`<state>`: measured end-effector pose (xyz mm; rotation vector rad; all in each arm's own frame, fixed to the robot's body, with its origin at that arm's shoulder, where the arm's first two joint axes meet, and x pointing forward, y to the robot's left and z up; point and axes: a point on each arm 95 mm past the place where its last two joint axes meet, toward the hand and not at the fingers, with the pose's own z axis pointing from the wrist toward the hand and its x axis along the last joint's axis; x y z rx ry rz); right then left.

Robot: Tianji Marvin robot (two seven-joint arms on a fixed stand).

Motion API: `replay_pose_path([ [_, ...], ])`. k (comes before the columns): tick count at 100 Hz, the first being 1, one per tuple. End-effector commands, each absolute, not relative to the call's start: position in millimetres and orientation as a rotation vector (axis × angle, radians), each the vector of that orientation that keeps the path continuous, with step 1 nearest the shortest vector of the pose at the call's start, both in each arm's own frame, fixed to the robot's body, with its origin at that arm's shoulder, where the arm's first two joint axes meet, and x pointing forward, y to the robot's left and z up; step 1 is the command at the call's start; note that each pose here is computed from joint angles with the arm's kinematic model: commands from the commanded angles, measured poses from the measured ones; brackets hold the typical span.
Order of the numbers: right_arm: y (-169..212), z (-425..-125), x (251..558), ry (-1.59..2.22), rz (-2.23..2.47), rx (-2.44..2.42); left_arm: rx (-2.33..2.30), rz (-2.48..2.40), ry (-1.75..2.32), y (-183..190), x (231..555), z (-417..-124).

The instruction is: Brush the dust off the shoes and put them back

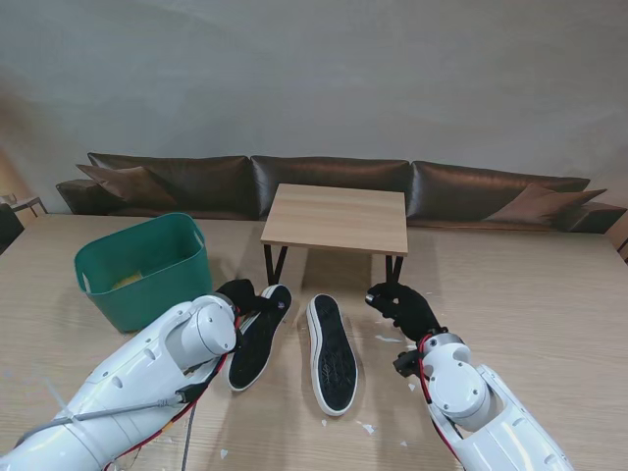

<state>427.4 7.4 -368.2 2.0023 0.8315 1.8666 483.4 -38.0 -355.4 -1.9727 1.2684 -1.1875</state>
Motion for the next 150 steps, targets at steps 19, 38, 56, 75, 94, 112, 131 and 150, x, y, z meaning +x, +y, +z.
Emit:
replay_pose_path([
  [19,11,-368,425,0.852,1.875,2.011,-2.023,-1.177,1.266,-55,487,-367],
  [38,11,-368,424,0.852,1.875,2.011,-2.027,-1.168,1.242,-61,491,-374],
  [56,11,-367,424,0.851,1.876,2.01,-2.04,-1.154,1.222,-64,490,-381],
  [75,11,-367,424,0.852,1.877,2.011,-2.043,-1.138,1.215,-62,486,-381],
  [94,11,-367,423,0.854,1.877,2.014,-2.04,-1.14,1.202,-59,479,-377],
  [112,11,-367,423,0.854,1.877,2.016,-2.053,-1.142,1.189,-54,469,-370],
  [131,11,-367,422,0.854,1.877,2.018,-2.068,-1.166,1.171,-46,457,-362],
  [150,11,-367,422,0.848,1.878,2.018,-2.067,-1.201,1.199,-34,442,-356],
])
